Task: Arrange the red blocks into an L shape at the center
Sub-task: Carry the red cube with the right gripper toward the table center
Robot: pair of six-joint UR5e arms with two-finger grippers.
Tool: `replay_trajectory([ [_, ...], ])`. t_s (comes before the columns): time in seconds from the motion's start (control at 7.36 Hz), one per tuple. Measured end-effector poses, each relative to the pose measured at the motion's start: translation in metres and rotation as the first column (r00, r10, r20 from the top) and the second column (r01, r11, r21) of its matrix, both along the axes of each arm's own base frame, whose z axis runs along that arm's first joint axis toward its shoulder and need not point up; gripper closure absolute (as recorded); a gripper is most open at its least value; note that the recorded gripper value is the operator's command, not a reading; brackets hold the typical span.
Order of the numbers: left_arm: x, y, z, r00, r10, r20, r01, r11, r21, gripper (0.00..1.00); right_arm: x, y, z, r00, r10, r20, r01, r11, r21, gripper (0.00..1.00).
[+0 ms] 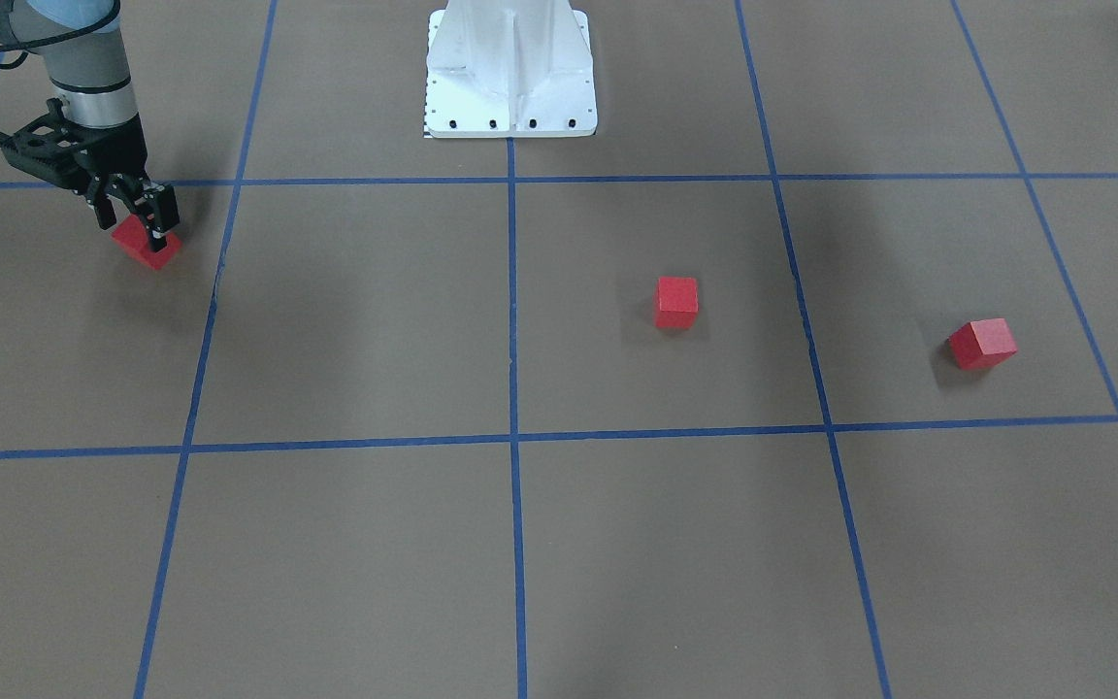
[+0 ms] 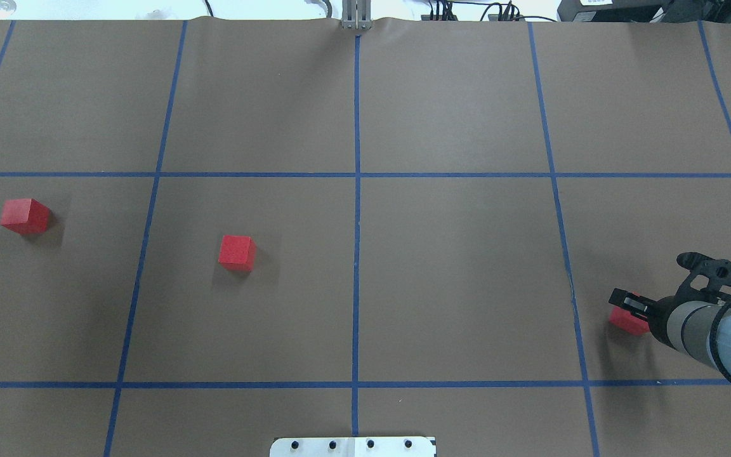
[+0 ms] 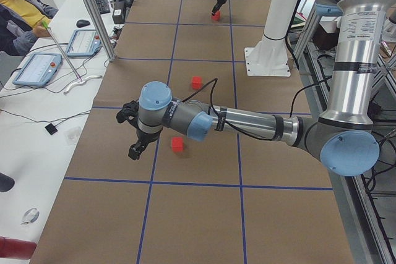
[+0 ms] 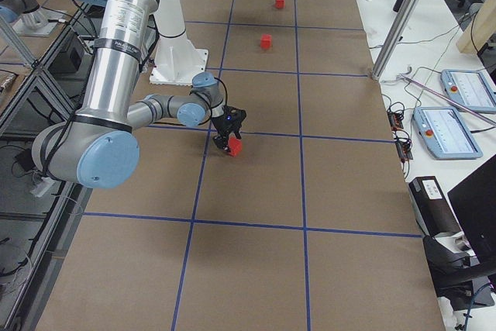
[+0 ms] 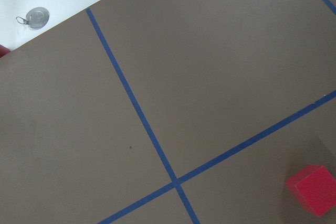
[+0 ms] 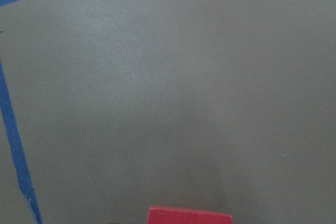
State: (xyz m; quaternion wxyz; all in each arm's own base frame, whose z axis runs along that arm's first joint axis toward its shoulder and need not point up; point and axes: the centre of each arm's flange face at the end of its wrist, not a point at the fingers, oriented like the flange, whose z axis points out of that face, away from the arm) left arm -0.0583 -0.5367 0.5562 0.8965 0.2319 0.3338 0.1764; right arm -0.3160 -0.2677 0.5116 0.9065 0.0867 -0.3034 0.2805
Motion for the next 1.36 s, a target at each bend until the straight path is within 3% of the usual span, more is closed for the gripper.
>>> replay_trajectory([
  [0.27,0.000,0.000,0.000,1.000,0.000,0.000,0.000,1.000,0.000,0.00,-0.002,0.001,-0.001,1.000,-0.022,-0.006,0.022,1.000,0.017,1.00],
  [0.54,0.000,0.001,0.002,1.000,0.000,0.000,0.000,1.000,-0.003,0.00,0.001,-0.004,-0.015,0.989,-0.141,-0.046,0.145,0.983,0.110,1.00],
  [0.81,0.000,0.006,0.005,1.000,0.000,0.000,0.000,1.000,-0.010,0.00,-0.011,-0.024,-0.054,0.962,-0.262,-0.075,0.272,0.926,0.262,1.00],
  [0.95,0.000,0.007,0.007,1.000,-0.001,0.000,0.001,1.000,-0.013,0.00,-0.025,-0.036,-0.082,0.956,-0.289,-0.054,0.290,0.900,0.327,1.00],
  [1.22,0.000,0.009,0.009,1.000,0.000,0.000,0.000,1.000,-0.017,0.00,-0.057,-0.049,-0.135,0.949,-0.317,0.008,0.286,0.868,0.406,1.00],
  [1.36,0.000,0.010,0.011,1.000,-0.001,0.000,0.001,1.000,-0.020,0.00,-0.079,-0.055,-0.158,0.946,-0.323,0.021,0.284,0.862,0.419,1.00],
])
